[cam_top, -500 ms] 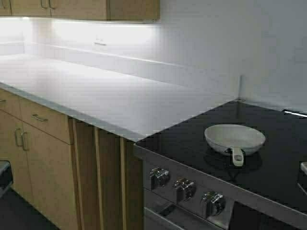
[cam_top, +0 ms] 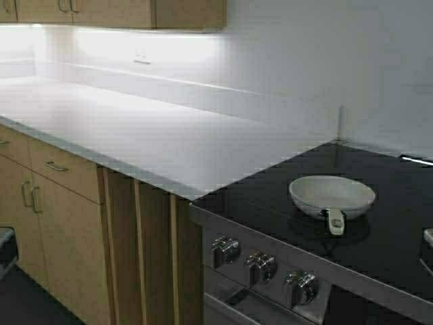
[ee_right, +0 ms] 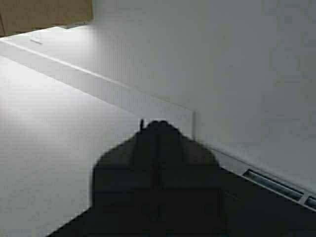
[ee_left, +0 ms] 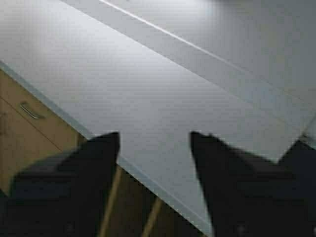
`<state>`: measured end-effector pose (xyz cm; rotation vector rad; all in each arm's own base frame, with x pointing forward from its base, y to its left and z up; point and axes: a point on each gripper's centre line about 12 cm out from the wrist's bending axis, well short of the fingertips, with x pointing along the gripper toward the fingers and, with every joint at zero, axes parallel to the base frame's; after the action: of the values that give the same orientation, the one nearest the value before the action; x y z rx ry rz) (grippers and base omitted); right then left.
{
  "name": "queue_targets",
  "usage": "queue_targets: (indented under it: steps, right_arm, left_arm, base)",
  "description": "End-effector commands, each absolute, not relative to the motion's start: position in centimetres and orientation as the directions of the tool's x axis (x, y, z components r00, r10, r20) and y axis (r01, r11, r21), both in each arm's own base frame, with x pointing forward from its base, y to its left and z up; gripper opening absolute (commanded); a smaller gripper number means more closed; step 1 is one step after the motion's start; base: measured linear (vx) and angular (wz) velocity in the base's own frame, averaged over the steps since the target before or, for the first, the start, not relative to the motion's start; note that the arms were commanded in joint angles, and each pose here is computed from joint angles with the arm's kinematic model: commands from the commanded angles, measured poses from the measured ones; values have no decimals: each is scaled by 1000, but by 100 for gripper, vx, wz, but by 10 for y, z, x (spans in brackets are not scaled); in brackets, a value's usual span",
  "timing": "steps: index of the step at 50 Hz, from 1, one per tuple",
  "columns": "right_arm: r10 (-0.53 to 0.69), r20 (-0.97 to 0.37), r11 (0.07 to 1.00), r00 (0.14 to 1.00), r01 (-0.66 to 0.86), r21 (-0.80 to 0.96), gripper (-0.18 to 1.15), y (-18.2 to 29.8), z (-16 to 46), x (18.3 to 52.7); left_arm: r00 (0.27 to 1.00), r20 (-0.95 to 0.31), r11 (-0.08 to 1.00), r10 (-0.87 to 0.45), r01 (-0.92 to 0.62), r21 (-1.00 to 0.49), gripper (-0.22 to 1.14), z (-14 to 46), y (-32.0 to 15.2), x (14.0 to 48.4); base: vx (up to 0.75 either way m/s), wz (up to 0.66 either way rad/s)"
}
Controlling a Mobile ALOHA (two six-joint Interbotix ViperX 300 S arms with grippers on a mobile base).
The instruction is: Wash the pan
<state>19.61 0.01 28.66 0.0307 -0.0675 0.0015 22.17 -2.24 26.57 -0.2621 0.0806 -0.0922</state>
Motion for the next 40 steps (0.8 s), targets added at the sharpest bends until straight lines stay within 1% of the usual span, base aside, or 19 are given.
queue_targets:
  steps: [1, 10, 19, 23, 31, 34, 40]
  right_arm:
    - [4, 80, 1000, 997, -6, 31, 6, 1, 291, 197]
    - [4, 78, 1000, 997, -6, 29, 6, 1, 290, 197]
    - [4, 78, 1000, 997, -6, 29, 6, 1, 290, 197]
    - [4, 77, 1000, 997, -6, 28, 6, 1, 290, 197]
    - [4, 77, 1000, 997, -6, 26, 6, 1, 290, 197]
    - [4, 71, 1000, 998, -6, 26, 6, 1, 287, 197]
    - [4, 71, 1000, 998, -6, 26, 6, 1, 287, 197]
  left_arm:
    - [970, -67, 920, -234, 199, -337, 101, 259, -58, 241]
    - [923, -98, 837, -373, 288, -466, 102, 217, -107, 270]
    - [864, -150, 767, -480, 331, -550, 102, 167, -147, 295]
    - [834, -151, 717, -530, 347, -604, 102, 146, -164, 306]
    - [767, -136, 590, -627, 355, -725, 102, 105, -188, 323]
    - [753, -124, 547, -646, 343, -764, 102, 92, -194, 328]
    - [712, -146, 502, -687, 319, -804, 102, 65, -209, 334]
  base:
    - [0, 0]
    - [0, 0]
    - [0, 0]
    - [0, 0]
    - [0, 0]
    - [0, 0]
    - [0, 0]
